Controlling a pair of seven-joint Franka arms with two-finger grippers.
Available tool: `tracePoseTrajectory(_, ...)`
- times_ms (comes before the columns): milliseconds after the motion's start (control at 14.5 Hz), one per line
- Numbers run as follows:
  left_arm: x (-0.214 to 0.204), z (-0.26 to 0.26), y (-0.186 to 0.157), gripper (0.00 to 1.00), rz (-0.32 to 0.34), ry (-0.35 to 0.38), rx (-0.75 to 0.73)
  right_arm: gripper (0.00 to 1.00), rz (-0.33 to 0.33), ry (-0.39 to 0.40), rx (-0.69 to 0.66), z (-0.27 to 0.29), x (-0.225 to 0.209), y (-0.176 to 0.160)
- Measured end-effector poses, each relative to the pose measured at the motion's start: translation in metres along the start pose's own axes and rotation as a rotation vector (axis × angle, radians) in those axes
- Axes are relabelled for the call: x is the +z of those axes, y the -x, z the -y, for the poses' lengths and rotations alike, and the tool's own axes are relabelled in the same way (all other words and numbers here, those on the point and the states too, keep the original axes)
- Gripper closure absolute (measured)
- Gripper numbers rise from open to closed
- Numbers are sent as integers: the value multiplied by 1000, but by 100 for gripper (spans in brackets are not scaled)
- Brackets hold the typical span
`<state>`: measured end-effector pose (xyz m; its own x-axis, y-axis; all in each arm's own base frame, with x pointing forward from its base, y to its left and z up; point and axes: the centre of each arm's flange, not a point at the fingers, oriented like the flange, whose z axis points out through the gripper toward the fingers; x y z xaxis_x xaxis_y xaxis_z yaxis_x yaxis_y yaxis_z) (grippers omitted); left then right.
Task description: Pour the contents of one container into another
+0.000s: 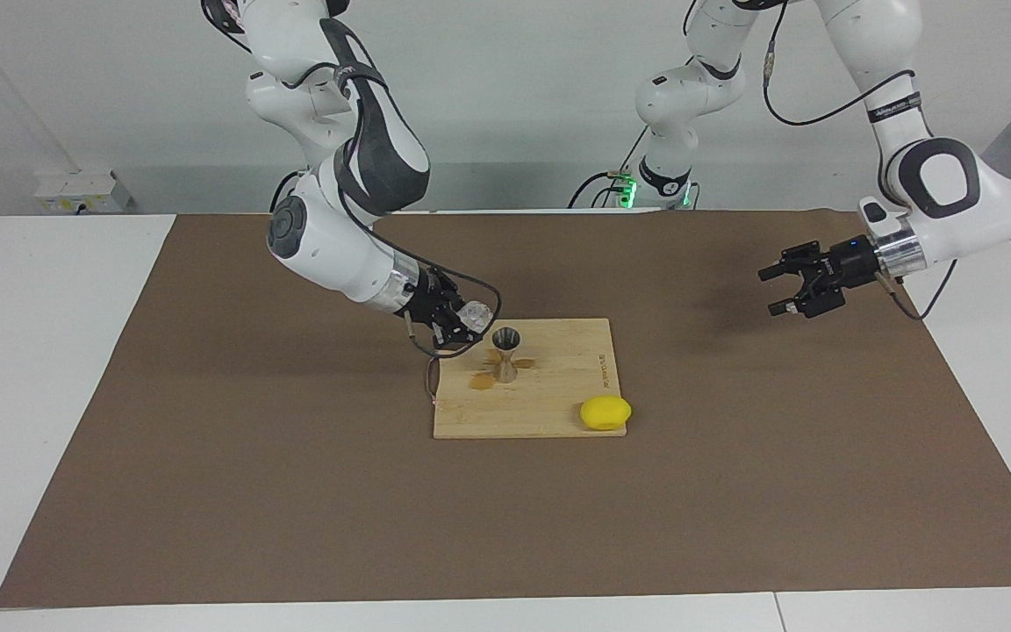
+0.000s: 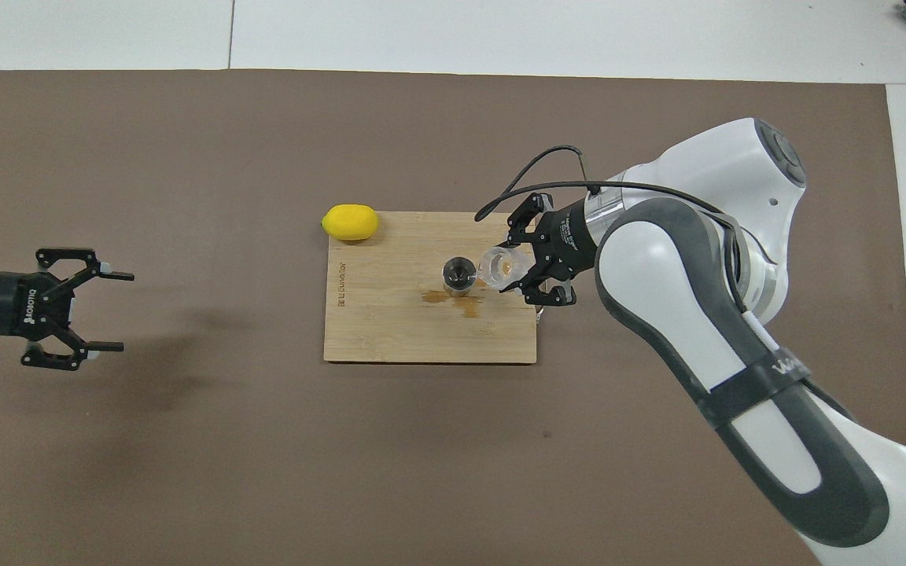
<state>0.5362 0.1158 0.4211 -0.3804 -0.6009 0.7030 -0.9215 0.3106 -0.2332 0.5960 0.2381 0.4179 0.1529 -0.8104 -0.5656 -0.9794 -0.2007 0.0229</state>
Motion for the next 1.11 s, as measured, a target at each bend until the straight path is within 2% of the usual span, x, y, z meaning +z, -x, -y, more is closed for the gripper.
tracePoseTrajectory(138, -24, 8, -11, 0, 86, 37, 35, 49, -38, 7, -4, 0, 2, 1)
tracePoseTrajectory(346, -44, 14, -25, 0, 188, 88, 21, 49, -44, -2, 13, 4, 0, 9)
tracePoseTrajectory(623, -63, 28, -84, 0, 339, 125, -6, 49, -54, -15, 63, 11, -3, 16)
tracePoseTrajectory(830, -68, 42, -149, 0, 468, 112, -90, 49, -91, -15, 94, 12, 1, 24)
tracePoseTrajectory(1107, -45, 55, -183, 0, 567, 87, -313, 49, -143, -16, 95, 13, 4, 32)
